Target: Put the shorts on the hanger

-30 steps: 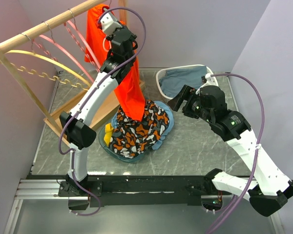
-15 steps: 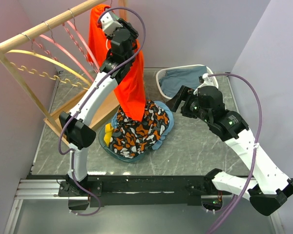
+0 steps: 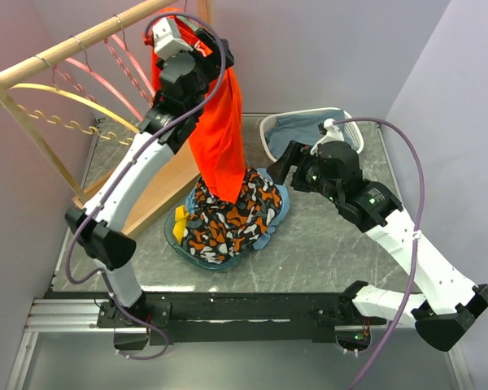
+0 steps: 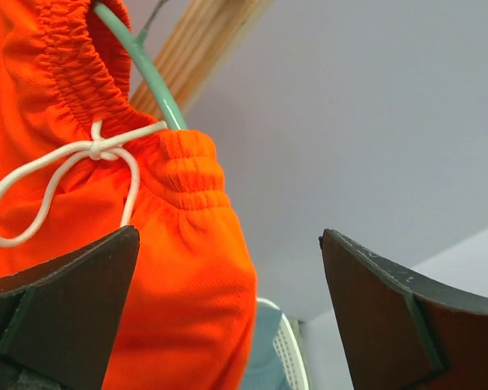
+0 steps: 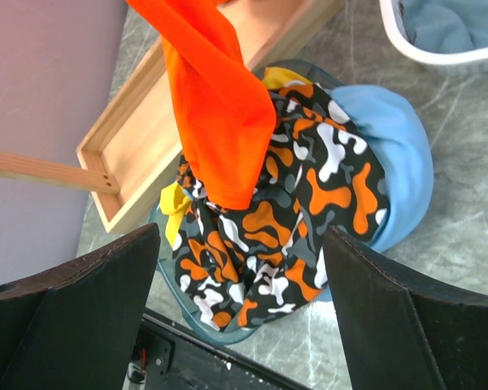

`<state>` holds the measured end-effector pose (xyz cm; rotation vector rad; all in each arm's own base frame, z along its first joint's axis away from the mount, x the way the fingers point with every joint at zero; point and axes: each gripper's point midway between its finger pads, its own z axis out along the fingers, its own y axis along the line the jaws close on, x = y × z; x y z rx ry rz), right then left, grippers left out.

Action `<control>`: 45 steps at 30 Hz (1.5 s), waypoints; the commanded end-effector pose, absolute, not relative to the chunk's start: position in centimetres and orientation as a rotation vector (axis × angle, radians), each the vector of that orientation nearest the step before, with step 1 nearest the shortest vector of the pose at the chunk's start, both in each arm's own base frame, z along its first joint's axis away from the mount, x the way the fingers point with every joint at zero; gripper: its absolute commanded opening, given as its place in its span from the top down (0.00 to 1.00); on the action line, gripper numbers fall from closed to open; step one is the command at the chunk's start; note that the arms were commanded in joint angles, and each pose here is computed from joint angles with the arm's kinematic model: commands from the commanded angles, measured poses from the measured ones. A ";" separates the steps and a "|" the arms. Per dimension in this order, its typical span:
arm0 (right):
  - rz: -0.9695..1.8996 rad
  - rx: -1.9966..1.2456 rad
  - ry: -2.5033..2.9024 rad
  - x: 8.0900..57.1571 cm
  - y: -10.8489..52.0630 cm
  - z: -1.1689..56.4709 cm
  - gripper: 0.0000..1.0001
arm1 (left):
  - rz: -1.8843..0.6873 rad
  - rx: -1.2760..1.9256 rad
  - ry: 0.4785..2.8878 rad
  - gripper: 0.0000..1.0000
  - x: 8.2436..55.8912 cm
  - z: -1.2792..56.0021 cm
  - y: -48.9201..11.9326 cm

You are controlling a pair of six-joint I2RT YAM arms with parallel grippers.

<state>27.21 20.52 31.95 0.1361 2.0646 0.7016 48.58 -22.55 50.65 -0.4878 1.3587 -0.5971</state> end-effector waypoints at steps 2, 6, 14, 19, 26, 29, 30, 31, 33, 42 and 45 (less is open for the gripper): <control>0.699 0.088 1.981 28.6 21.9 33.4 0.12 | -0.685 -0.404 1.395 0.03 44.7 52.8 -22.4; 0.696 0.038 1.986 28.9 23.4 32.8 0.13 | -0.699 -0.324 1.460 0.04 42.7 52.2 -23.5; 0.642 -0.085 2.012 31.7 27.8 29.8 0.13 | -0.734 -0.216 1.588 0.04 37.1 49.4 -24.8; 0.567 -0.133 2.070 36.5 31.6 27.4 0.13 | -0.782 -0.145 1.688 0.03 32.3 45.5 -26.4; 0.405 0.002 2.136 44.8 32.5 24.4 0.16 | -0.826 -0.011 1.777 0.04 25.7 42.9 -26.6; 0.394 0.069 2.132 48.1 32.0 24.1 0.16 | -0.818 0.008 1.810 0.03 24.0 41.5 -25.7; 0.418 0.091 2.101 49.0 32.0 25.6 0.16 | -0.823 0.012 1.815 0.04 23.6 41.1 -25.5; 0.392 0.113 2.112 50.2 31.4 24.5 0.16 | -0.819 0.016 1.831 0.04 23.3 40.2 -25.3; 0.392 0.151 2.079 51.4 31.0 25.4 0.16 | -0.822 0.018 1.836 0.03 22.6 39.8 -24.5; 0.437 0.183 2.056 52.9 29.8 25.0 0.17 | -0.831 0.046 1.864 0.04 21.7 37.8 -24.1; 0.434 0.157 2.048 51.6 29.5 24.8 0.16 | -0.831 0.049 1.874 0.04 21.6 37.2 -24.2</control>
